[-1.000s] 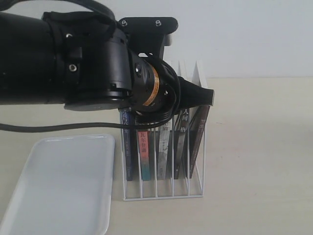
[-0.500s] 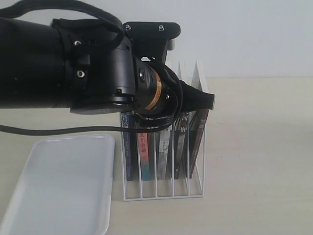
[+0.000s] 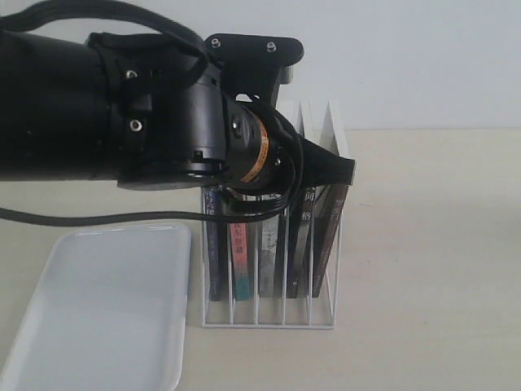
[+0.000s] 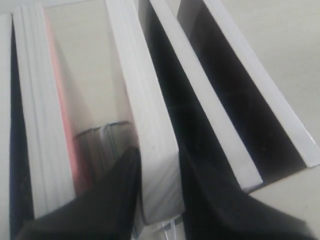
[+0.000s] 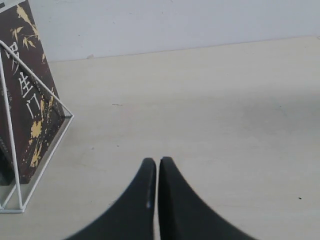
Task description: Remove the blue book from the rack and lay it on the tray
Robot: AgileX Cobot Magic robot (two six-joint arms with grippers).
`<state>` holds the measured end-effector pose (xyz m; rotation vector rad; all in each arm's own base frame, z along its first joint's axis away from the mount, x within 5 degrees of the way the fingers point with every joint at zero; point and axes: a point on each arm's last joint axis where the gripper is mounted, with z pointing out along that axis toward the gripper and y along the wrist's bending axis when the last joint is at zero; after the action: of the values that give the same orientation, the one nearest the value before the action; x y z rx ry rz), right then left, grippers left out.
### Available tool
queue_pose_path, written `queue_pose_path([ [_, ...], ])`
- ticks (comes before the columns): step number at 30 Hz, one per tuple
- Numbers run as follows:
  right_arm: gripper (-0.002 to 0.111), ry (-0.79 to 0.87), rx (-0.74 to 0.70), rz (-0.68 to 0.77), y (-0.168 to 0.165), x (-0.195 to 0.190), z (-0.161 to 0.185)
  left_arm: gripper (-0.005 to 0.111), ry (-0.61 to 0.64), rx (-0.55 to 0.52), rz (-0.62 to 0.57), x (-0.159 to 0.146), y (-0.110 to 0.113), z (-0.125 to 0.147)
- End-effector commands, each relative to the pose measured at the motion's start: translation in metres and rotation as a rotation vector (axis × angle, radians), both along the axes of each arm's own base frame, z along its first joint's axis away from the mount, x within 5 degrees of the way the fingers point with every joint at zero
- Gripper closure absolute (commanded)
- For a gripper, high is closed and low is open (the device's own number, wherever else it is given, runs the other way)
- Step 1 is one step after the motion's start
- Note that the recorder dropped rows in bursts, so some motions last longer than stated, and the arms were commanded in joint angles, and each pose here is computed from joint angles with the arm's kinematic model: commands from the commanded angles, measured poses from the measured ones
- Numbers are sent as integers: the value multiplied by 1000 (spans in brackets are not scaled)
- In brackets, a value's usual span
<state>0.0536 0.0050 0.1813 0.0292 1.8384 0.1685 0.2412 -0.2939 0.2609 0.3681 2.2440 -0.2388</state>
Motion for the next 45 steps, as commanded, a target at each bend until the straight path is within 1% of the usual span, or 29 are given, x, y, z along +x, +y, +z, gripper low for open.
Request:
queue_pose_path([
  [1,107,-20,-8,1,0,0,2,103,-30,35,-28,2,-1,1],
  [3,107,-20,-8,1,0,0,2,103,-39,61,-29,2,1,3],
  [6,107,-20,-8,1,0,0,2,103,-51,57,-9,2,4,11],
  [15,107,-20,-8,1,0,0,2,103,-120,-67,1,-1,8,59],
  [18,107,-20,-8,1,0,0,2,103,-127,-111,-2,-4,10,75],
  [24,107,-20,-8,1,0,0,2,103,-135,-151,-17,-8,13,97],
  [33,107,-20,-8,1,0,0,2,103,-150,-173,-18,-11,17,107],
  [45,107,-20,-8,1,0,0,2,103,-185,-230,-31,-16,22,128],
])
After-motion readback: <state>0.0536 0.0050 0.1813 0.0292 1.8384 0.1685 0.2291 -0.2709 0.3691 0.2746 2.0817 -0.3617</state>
